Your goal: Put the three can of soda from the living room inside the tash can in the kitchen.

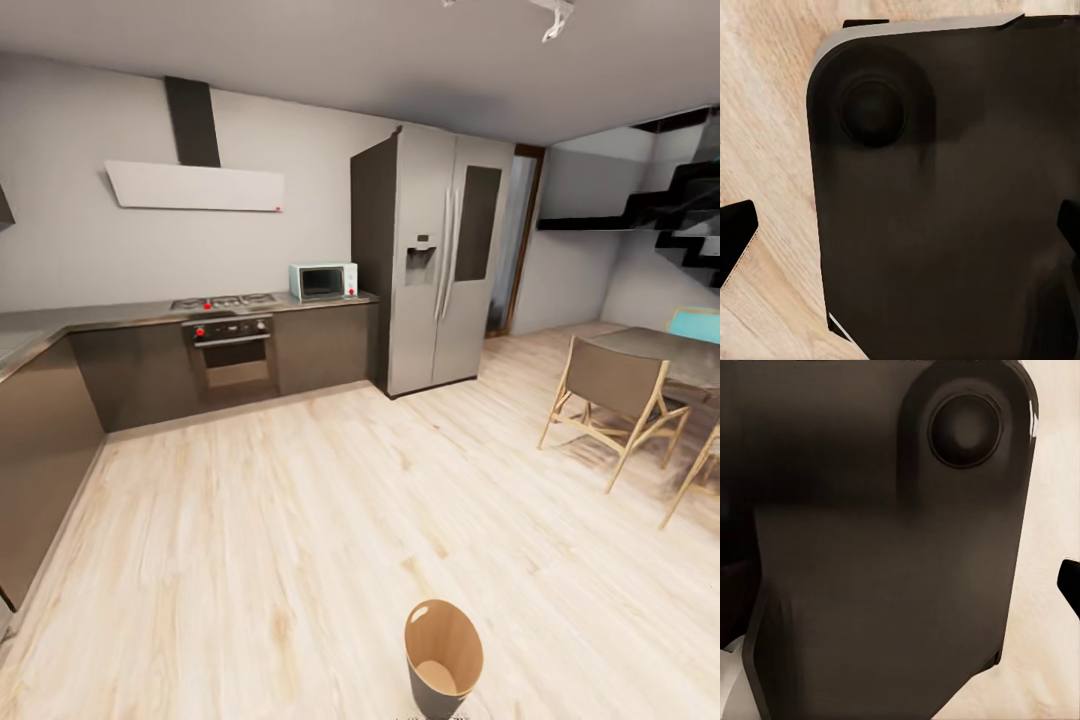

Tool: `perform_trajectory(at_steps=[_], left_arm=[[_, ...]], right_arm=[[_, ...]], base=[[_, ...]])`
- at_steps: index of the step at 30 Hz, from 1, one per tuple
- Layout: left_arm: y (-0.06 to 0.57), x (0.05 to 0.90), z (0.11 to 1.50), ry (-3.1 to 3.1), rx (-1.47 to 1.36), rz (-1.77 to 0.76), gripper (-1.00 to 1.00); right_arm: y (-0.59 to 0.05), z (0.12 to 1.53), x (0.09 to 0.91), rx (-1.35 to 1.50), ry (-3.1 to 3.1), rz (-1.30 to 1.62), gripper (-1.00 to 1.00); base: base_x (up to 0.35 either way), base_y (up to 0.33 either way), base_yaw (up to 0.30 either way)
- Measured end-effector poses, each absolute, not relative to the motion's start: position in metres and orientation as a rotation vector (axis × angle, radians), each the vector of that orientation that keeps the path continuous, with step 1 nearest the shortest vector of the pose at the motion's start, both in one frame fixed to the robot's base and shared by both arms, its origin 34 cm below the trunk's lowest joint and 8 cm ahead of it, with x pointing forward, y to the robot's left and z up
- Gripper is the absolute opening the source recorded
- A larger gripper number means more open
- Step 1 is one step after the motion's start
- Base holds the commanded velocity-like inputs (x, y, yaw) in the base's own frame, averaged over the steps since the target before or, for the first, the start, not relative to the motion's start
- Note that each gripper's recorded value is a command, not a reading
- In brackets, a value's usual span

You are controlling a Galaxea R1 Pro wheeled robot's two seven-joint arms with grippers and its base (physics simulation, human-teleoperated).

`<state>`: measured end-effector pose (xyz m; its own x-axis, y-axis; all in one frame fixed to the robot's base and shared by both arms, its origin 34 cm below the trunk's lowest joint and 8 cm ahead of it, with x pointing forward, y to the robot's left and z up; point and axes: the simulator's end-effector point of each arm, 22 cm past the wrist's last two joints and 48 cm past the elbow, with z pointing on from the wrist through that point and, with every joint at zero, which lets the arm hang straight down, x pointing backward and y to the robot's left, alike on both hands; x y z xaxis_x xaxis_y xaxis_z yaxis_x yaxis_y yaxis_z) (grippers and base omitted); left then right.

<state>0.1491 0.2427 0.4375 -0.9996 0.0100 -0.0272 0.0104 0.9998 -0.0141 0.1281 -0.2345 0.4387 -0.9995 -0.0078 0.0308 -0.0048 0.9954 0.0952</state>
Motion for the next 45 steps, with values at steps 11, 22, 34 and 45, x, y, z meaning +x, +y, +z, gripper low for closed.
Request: perform_trajectory(at_steps=[11,22,34,45], left_arm=[[0.2427,0.1491,0.4375,3.114,0.016,-0.022,1.0],[0.2427,0.1491,0.4375,3.114,0.016,-0.022,1.0],[0.2427,0.1492,0.4375,3.114,0.016,-0.022,1.0],[0.2427,0.1495,0.4375,3.113,0.016,-0.022,1.0]], right_arm=[[-0.2346,0.4387,0.1281,0.01,-3.107,-0.147,1.0],[-0.2348,0.4387,0.1277,0.014,-3.106,-0.146,1.0],[-0.2348,0.4387,0.1275,0.014,-3.105,-0.146,1.0],[-0.2348,0.4387,0.1275,0.014,-3.105,-0.146,1.0]], base=[[0.0,0.0,-0.287],[0.008,0.004,-0.22],[0.156,0.158,-0.012],[0.075,0.055,0.0]])
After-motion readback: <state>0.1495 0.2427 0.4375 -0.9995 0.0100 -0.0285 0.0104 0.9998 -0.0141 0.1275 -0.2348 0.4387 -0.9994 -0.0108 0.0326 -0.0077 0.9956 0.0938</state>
